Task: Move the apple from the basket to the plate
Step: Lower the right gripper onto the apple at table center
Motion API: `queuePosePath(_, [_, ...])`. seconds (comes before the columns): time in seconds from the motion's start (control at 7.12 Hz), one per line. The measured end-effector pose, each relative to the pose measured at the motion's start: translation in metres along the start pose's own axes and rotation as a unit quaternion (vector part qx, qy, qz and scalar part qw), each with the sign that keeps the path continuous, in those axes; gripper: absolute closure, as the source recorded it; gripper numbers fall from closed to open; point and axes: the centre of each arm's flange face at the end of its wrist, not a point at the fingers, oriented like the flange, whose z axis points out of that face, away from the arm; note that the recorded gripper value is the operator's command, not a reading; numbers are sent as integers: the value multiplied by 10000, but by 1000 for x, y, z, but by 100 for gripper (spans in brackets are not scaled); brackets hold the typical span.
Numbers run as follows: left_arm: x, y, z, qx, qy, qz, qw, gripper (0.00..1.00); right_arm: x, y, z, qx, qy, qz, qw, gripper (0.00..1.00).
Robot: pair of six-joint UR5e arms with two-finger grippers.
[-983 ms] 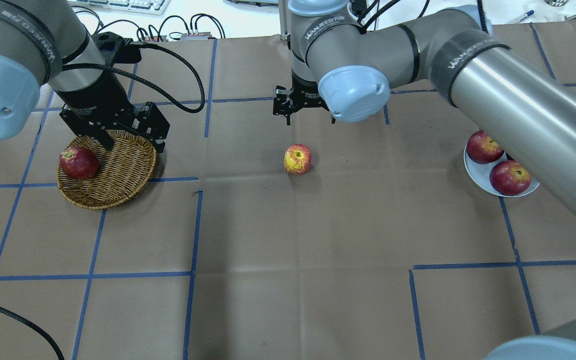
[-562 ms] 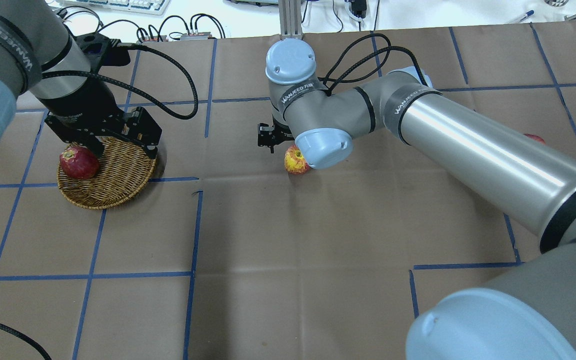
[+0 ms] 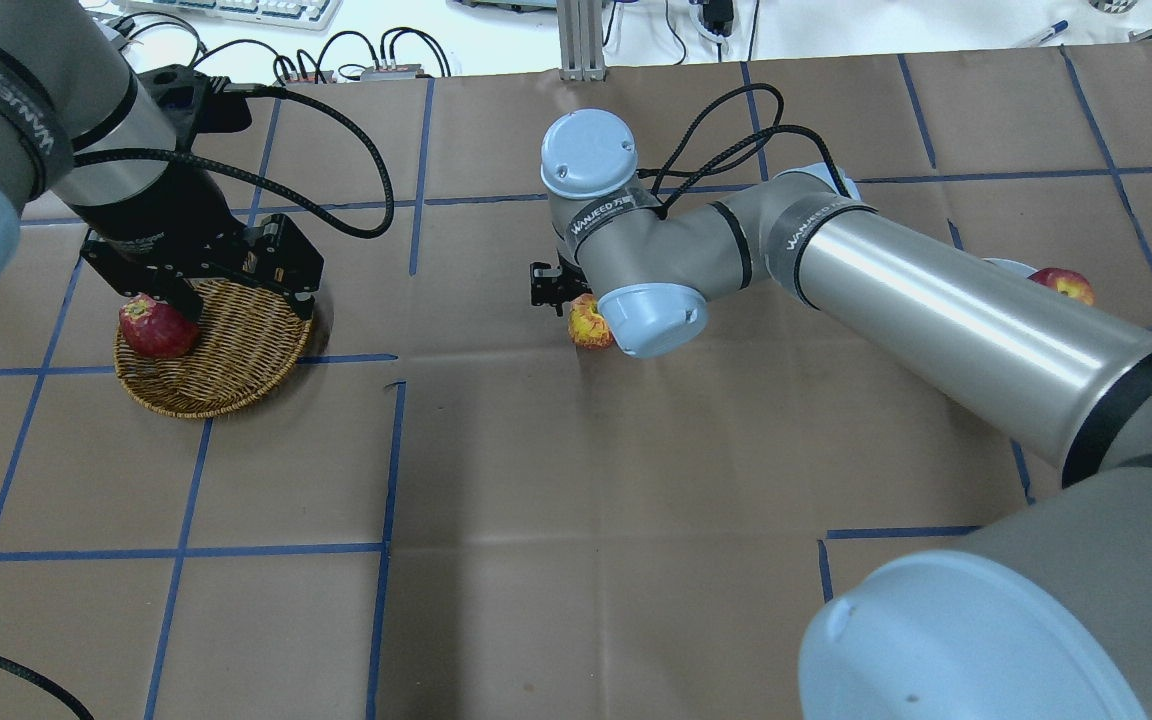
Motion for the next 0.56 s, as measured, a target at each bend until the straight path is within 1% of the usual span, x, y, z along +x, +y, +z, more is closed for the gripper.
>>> queuePosePath(0.14, [2, -1, 1, -10, -28, 22, 10000, 1, -1, 1, 9, -59, 13, -5, 10000, 6])
queuePosePath(0.28, [3, -1, 2, -10, -43, 36, 10000, 1, -2, 1, 15, -100, 25, -9, 9999, 32])
queuePosePath(0.42, [4, 0, 1, -4, -53, 26, 10000, 1, -3, 2, 18, -122, 33, -10, 9999, 45])
queuePosePath(0.56, [4, -1, 3, -13, -60, -6, 10000, 1, -4, 2, 19, -132, 36, -10, 9999, 48])
